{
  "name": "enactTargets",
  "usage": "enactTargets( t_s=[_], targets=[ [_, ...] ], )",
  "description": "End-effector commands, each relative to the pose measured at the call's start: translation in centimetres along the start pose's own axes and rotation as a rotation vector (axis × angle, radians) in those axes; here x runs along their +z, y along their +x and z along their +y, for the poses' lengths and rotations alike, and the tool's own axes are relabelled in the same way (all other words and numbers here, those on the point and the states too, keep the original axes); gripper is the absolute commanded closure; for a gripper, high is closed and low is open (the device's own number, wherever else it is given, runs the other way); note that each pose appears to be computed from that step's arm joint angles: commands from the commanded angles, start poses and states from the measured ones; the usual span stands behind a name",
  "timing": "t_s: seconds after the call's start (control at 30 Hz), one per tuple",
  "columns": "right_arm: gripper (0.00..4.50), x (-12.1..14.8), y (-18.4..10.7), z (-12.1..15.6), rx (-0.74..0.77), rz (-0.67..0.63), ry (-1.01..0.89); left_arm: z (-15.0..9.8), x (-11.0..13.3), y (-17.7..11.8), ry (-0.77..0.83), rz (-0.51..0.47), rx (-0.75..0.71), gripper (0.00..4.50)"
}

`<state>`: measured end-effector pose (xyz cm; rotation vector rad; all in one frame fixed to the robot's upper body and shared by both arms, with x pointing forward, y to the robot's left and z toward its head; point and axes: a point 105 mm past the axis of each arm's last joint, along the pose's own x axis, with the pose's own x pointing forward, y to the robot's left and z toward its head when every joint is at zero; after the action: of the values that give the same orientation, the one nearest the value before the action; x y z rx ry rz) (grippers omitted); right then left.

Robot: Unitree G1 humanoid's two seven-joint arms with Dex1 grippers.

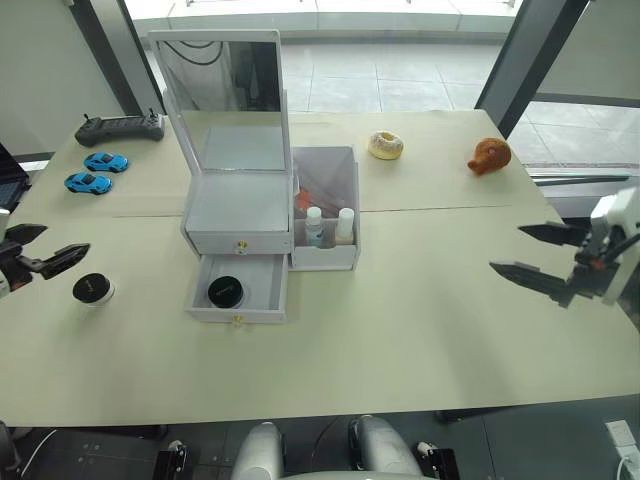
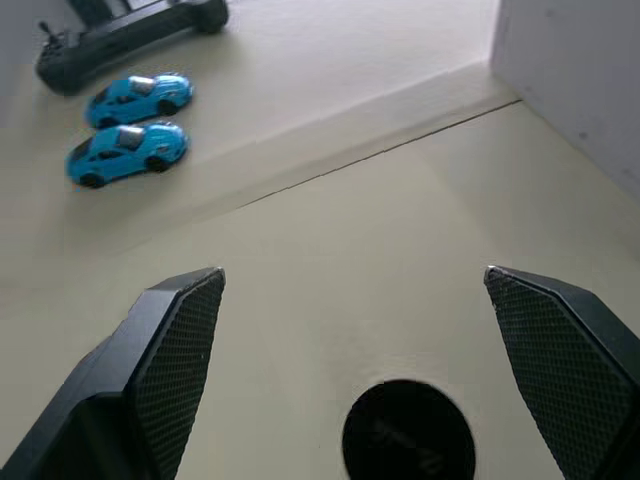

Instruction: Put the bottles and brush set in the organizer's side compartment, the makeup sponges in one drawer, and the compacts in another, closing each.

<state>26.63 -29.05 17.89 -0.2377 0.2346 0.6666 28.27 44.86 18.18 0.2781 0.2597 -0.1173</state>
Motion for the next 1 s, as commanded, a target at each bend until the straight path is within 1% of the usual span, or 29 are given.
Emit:
enactTargets(
  t_s=[0.03,0.1,0.17,0.23,0.3,0.47,0.57,0.7,0.73,0.8,0.87,0.93,1.0],
  targets=[
    [0.00,-0.3,-1.7,-1.3,-0.062,0.004,-0.054,2.9,1.2,-2.2,0.008,-0.047,0.135,0.02],
    [0.00,-1.3,-1.8,-1.8,-0.105,0.043,-0.059,4.5,0.2,-3.8,-0.007,-0.042,0.239,0.02],
    [0.00,-1.3,-1.6,-2.0,-0.128,0.035,-0.060,5.5,-0.6,-5.0,-0.041,-0.047,0.307,0.02],
    [0.00,-0.9,-1.2,-1.9,-0.120,0.025,-0.066,5.3,-1.5,-5.4,-0.033,-0.028,0.296,0.02],
    [0.00,-0.7,-1.0,-1.8,-0.111,0.021,-0.070,5.1,-1.7,-5.5,-0.028,-0.026,0.285,0.02],
    [0.00,0.5,0.0,-1.1,-0.051,0.009,-0.062,4.7,-1.2,-5.1,-0.029,-0.053,0.251,0.02],
    [0.00,2.6,1.0,0.4,0.038,-0.058,-0.024,4.0,-0.6,-4.4,0.012,-0.074,0.213,0.02],
    [0.00,6.4,3.2,4.8,0.284,-0.103,-0.075,0.8,0.2,-3.2,0.051,-0.072,0.007,0.02],
    [0.00,7.5,3.7,5.8,0.336,-0.107,-0.099,0.1,0.1,-3.1,0.047,-0.057,-0.020,0.02],
    [0.00,10.0,4.5,7.9,0.449,-0.124,-0.143,-1.6,-0.6,-3.1,0.049,0.008,-0.066,0.02],
    [0.00,11.9,5.3,9.2,0.518,-0.136,-0.203,-3.6,-1.0,-3.3,0.053,0.034,-0.100,0.02],
    [0.00,12.9,6.0,10.0,0.581,-0.121,-0.256,-5.3,-1.4,-3.7,0.027,0.061,-0.110,0.02],
    [0.00,13.8,6.7,10.2,0.614,-0.118,-0.314,-6.7,-1.9,-4.5,0.019,0.090,-0.110,0.02]
  ],
)
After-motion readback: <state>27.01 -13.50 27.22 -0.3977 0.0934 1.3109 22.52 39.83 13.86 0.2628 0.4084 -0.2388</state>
